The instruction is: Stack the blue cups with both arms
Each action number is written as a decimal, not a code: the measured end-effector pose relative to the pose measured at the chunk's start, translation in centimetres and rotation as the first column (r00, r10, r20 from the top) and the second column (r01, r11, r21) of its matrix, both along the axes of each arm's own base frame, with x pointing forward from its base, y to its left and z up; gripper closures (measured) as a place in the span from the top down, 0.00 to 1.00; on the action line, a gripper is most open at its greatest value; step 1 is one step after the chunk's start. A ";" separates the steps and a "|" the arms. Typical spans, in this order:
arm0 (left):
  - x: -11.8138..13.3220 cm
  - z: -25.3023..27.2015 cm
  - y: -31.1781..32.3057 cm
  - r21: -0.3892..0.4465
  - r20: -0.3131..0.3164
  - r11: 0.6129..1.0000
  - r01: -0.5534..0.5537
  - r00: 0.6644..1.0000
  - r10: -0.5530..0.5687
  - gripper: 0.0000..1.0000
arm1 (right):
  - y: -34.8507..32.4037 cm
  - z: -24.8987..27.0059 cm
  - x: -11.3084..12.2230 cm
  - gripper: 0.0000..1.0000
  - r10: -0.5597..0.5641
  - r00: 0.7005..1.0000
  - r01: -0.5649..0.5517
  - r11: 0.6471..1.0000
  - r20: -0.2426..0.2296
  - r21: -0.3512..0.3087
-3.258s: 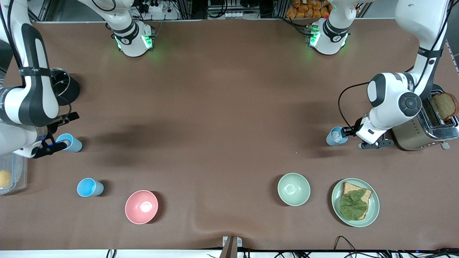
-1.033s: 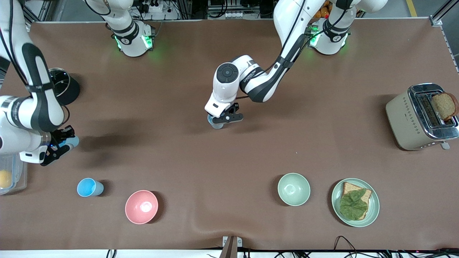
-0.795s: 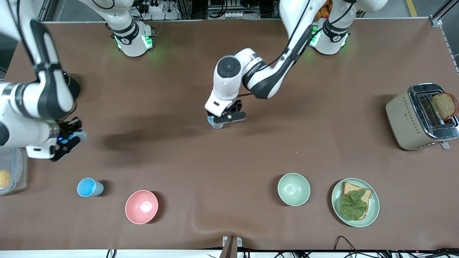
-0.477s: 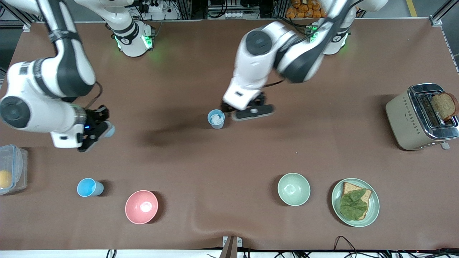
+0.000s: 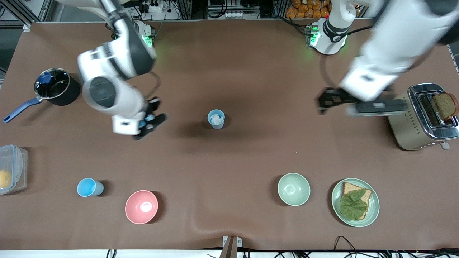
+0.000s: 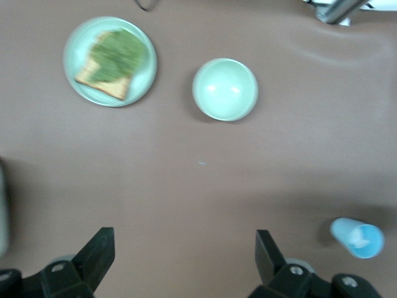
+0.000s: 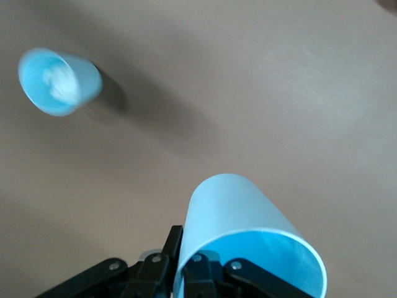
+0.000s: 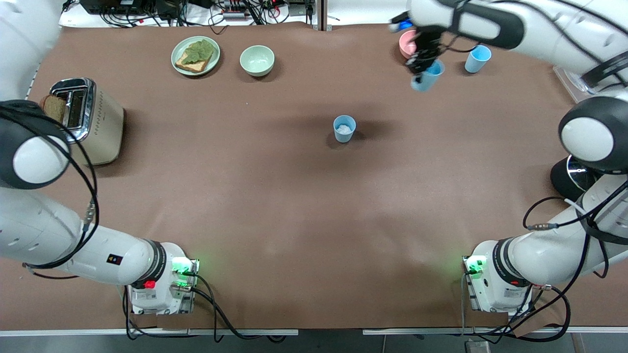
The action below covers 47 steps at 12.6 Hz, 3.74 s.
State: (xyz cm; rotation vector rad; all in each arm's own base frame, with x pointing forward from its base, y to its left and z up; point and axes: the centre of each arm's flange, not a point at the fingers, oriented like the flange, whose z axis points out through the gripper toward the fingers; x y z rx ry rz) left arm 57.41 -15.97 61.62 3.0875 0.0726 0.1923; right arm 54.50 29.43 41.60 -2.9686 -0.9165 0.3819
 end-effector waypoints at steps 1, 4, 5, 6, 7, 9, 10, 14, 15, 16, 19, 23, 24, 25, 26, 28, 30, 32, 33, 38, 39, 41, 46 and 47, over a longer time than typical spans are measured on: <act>-0.1 0.6 2.5 0.008 -0.007 1.000 0.002 1.000 -0.002 1.00 | 3.4 -0.7 -1.4 0.06 -0.039 0.999 0.039 0.999 0.020 -0.013; -0.2 1.3 5.4 0.016 -0.013 1.000 -0.005 1.000 0.005 1.00 | 11.4 -4.3 -5.1 0.06 -0.152 0.986 0.154 0.988 0.066 -0.033; -0.3 1.4 5.5 0.016 -0.012 1.000 -0.005 1.000 0.005 1.00 | 13.5 -5.5 -6.1 0.06 -0.184 0.980 0.187 0.982 0.082 -0.029; -0.4 1.5 5.5 0.016 -0.012 1.000 -0.005 1.000 0.005 1.00 | 15.3 -6.8 -7.1 0.06 -0.208 0.974 0.211 0.977 0.094 -0.024; -0.5 1.5 5.5 0.017 -0.016 1.000 -0.007 1.000 0.007 1.00 | 16.8 -7.9 -7.9 0.06 -0.222 0.970 0.225 0.974 0.102 -0.020; -0.7 1.3 5.6 0.018 -0.032 1.000 -0.020 0.999 0.020 1.00 | 18.7 -9.1 -8.4 0.06 -0.241 0.965 0.245 0.969 0.106 -0.019; -0.7 1.3 5.6 0.019 -0.038 0.999 -0.032 0.999 0.033 1.00 | 19.4 -9.4 -8.3 0.06 -0.247 0.963 0.250 0.968 0.108 -0.017; -0.8 1.1 5.6 0.019 -0.044 0.999 -0.038 0.998 0.039 1.00 | 20.5 -10.3 -7.3 0.06 -0.257 0.959 0.261 0.965 0.119 -0.016; -0.9 1.0 5.6 0.021 -0.052 0.999 -0.038 0.998 0.039 1.00 | 20.5 -10.6 -7.1 0.06 -0.255 0.959 0.260 0.966 0.122 -0.019; -1.0 0.9 5.6 0.023 -0.059 0.999 -0.037 0.998 0.038 1.00 | 20.6 -11.1 -7.0 0.06 -0.250 0.960 0.255 0.967 0.126 -0.026; -1.0 0.8 5.6 0.051 -0.057 0.998 -0.032 0.998 0.035 1.00 | 21.1 -12.2 -7.3 0.08 -0.227 0.964 0.236 0.971 0.136 -0.047; -1.5 0.9 5.3 0.064 -0.073 0.998 -0.024 0.997 0.028 1.00 | 20.8 -11.7 -6.8 0.42 -0.246 0.957 0.258 0.964 0.150 -0.062; -1.7 0.8 5.2 0.067 -0.085 0.998 -0.021 0.996 0.027 1.00 | 20.5 -11.4 -6.7 0.54 -0.266 0.953 0.280 0.956 0.144 -0.087; -1.8 0.8 5.2 0.068 -0.090 0.997 -0.020 0.996 0.026 1.00 | 20.2 -10.7 -6.6 0.65 -0.286 0.948 0.301 0.948 0.141 -0.107; -1.9 1.0 5.1 0.069 -0.091 0.997 -0.019 0.996 0.026 1.00 | 19.8 -9.6 -6.1 0.74 -0.303 0.942 0.320 0.941 0.144 -0.113; -2.4 1.4 5.2 0.071 -0.097 0.997 -0.020 0.995 0.027 1.00 | 17.6 -6.4 -4.1 0.98 -0.352 0.923 0.369 0.924 0.153 -0.101; -2.9 1.9 5.3 0.073 -0.103 0.997 -0.020 0.994 0.027 1.00 | 13.7 -2.5 -1.4 1.00 -0.425 0.894 0.437 0.896 0.140 -0.075; -3.2 2.0 5.3 0.075 -0.112 0.997 -0.019 0.993 0.027 1.00 | 8.6 0.9 1.0 1.00 -0.429 0.897 0.436 0.898 0.110 -0.059; -3.3 1.9 5.4 0.076 -0.115 0.997 -0.019 0.993 0.028 1.00 | 5.9 2.2 1.9 1.00 -0.407 0.909 0.413 0.909 0.094 -0.061; -3.5 1.8 5.4 0.080 -0.132 0.997 -0.018 0.991 0.029 1.00 | -7.1 5.5 5.4 1.00 -0.348 0.937 0.350 0.935 0.032 -0.058; -3.5 1.8 5.5 0.079 -0.131 0.997 -0.019 0.991 0.029 1.00 | -10.0 6.0 5.9 1.00 -0.381 0.924 0.382 0.922 0.034 -0.057; -3.5 1.9 5.5 0.079 -0.130 0.997 -0.021 0.991 0.031 1.00 | -17.8 7.6 6.9 1.00 -0.414 0.909 0.415 0.909 0.042 -0.029; -3.4 1.8 6.3 0.068 -0.134 0.997 -0.037 0.990 0.045 1.00 | -27.0 13.5 4.2 1.00 -0.413 0.904 0.413 0.910 0.111 0.019; -3.3 1.8 6.8 0.068 -0.135 0.997 -0.040 0.990 0.049 1.00 | -28.8 15.5 3.2 1.00 -0.408 0.904 0.408 0.913 0.130 0.030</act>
